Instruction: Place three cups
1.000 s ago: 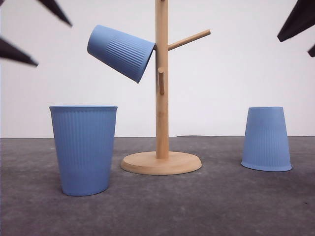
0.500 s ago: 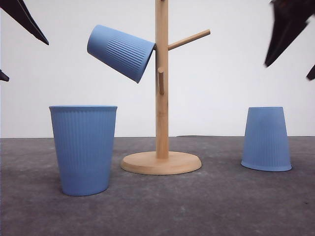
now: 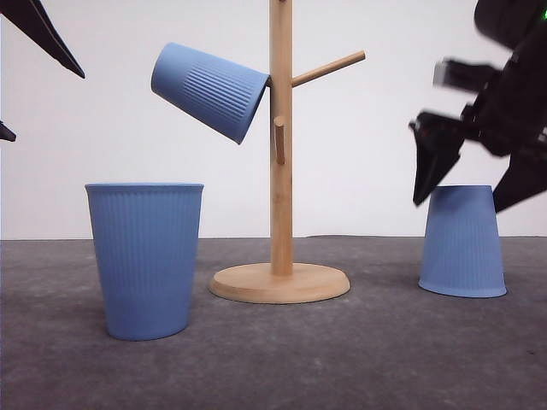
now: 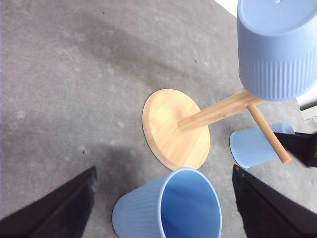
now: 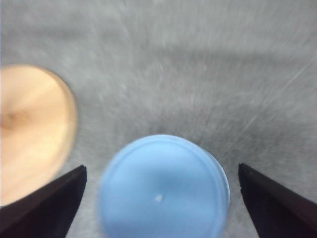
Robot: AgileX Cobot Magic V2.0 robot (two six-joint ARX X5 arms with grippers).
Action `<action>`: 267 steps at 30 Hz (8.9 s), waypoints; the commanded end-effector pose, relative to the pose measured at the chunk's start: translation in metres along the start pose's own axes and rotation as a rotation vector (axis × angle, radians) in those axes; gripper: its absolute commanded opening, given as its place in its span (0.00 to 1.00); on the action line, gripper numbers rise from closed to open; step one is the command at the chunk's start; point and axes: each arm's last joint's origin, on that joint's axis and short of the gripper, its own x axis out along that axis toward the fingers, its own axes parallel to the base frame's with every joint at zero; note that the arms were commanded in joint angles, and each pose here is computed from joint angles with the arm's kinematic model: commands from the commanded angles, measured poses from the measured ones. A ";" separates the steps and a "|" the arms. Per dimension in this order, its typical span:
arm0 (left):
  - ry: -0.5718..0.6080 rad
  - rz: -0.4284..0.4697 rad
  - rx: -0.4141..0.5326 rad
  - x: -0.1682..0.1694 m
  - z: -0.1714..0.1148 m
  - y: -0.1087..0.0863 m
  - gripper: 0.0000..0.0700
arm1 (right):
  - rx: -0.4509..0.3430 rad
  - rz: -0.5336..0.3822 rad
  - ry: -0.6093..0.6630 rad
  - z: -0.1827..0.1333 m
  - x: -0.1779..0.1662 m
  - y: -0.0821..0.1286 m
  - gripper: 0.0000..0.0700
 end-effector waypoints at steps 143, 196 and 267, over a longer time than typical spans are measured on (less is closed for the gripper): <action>0.778 -0.342 0.070 0.104 -0.019 -0.077 0.00 | -0.208 0.889 0.008 -0.102 -0.077 0.053 0.71; 0.283 -0.271 0.346 -0.027 0.035 -0.056 0.79 | 1.006 0.951 0.523 -0.083 -0.068 0.118 0.52; 0.277 -0.270 0.337 -0.037 0.032 -0.057 0.79 | 0.422 0.631 0.130 -0.086 -0.083 0.067 0.70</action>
